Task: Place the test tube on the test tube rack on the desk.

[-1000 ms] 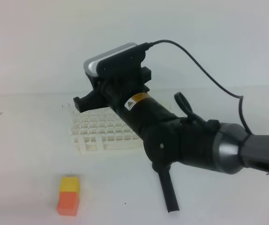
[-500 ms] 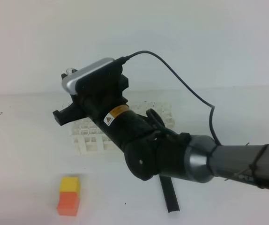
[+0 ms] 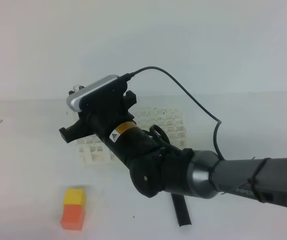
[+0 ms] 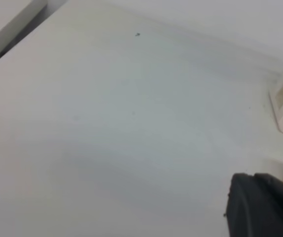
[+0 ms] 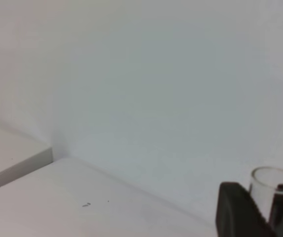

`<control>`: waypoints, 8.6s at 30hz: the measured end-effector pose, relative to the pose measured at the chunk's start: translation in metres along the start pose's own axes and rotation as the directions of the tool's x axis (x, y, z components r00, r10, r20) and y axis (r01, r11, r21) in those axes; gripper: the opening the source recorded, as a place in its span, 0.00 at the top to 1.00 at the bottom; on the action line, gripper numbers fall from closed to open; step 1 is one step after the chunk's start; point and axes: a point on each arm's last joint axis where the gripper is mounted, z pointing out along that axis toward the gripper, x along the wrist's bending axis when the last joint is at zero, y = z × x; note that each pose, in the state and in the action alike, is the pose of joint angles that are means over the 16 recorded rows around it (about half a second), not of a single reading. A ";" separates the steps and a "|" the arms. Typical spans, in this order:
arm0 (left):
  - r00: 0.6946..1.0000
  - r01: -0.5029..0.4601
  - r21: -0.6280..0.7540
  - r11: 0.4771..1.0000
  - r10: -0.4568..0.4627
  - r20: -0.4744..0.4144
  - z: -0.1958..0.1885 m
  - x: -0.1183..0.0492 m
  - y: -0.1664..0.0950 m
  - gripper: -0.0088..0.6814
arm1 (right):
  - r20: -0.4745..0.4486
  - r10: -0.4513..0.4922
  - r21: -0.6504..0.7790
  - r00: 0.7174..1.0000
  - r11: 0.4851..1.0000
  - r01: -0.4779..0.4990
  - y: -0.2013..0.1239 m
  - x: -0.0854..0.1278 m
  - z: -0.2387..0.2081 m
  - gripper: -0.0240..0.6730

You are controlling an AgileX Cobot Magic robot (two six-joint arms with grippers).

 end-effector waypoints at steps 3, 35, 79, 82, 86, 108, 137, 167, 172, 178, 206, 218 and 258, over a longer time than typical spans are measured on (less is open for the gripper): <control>1.000 0.010 0.001 1.000 -0.010 -0.001 0.000 0.000 0.001 0.99 | 0.002 0.001 -0.001 1.000 1.000 -0.001 -0.002 0.000 0.002 0.78; 1.000 0.000 0.009 1.000 0.000 -0.008 0.000 0.001 -0.001 0.99 | 0.021 0.003 0.044 1.000 0.999 -0.004 -0.032 0.002 0.009 0.78; 1.000 0.006 0.015 1.000 -0.006 -0.009 0.001 0.001 -0.003 0.99 | 0.035 -0.011 0.081 0.999 0.997 0.009 -0.041 0.009 0.007 0.46; 1.000 0.007 0.014 1.000 -0.006 -0.008 0.001 0.001 -0.003 0.99 | 0.031 -0.019 0.052 0.999 0.999 0.018 -0.023 0.008 0.007 0.43; 1.000 0.006 0.014 1.000 -0.006 -0.008 0.001 0.001 -0.004 0.99 | 0.026 -0.041 -0.009 0.999 0.999 0.041 0.009 0.007 0.004 0.45; 1.000 0.006 0.020 1.000 -0.006 -0.009 0.002 0.001 -0.005 0.99 | -0.101 -0.539 -0.296 0.836 0.818 0.492 0.238 -0.006 -0.094 0.96; 1.000 0.007 0.013 1.000 -0.007 -0.008 0.001 0.001 -0.003 0.99 | 0.103 -0.628 0.161 0.771 0.776 0.610 0.151 -0.126 -0.382 0.97; 1.000 0.007 0.016 1.000 -0.007 -0.008 0.002 0.001 -0.006 0.99 | 0.315 -0.201 0.202 0.927 0.969 0.141 0.023 -0.124 -0.434 0.97; 1.000 0.007 0.018 1.000 -0.007 -0.009 0.002 0.001 -0.006 0.99 | 0.359 -0.093 0.214 0.929 0.977 0.015 0.006 -0.124 -0.439 0.97; 1.000 0.008 0.018 1.000 -0.007 -0.009 0.002 0.001 -0.006 0.99 | 0.421 -0.040 0.262 0.906 0.962 -0.080 -0.006 -0.126 -0.442 0.97; 1.000 0.009 0.013 1.000 -0.009 -0.008 0.001 0.001 -0.003 0.99 | 0.550 -0.030 0.303 0.834 0.938 -0.166 -0.011 -0.132 -0.448 0.97; 1.000 0.008 0.016 1.000 -0.008 -0.009 0.002 0.001 -0.005 0.99 | 0.550 -0.032 0.306 0.834 0.938 -0.166 -0.011 -0.132 -0.448 0.97; 0.995 -0.021 0.034 0.999 0.017 0.094 0.002 -0.004 -0.007 0.99 | 0.550 -0.033 0.308 0.834 0.937 -0.166 -0.011 -0.132 -0.449 0.97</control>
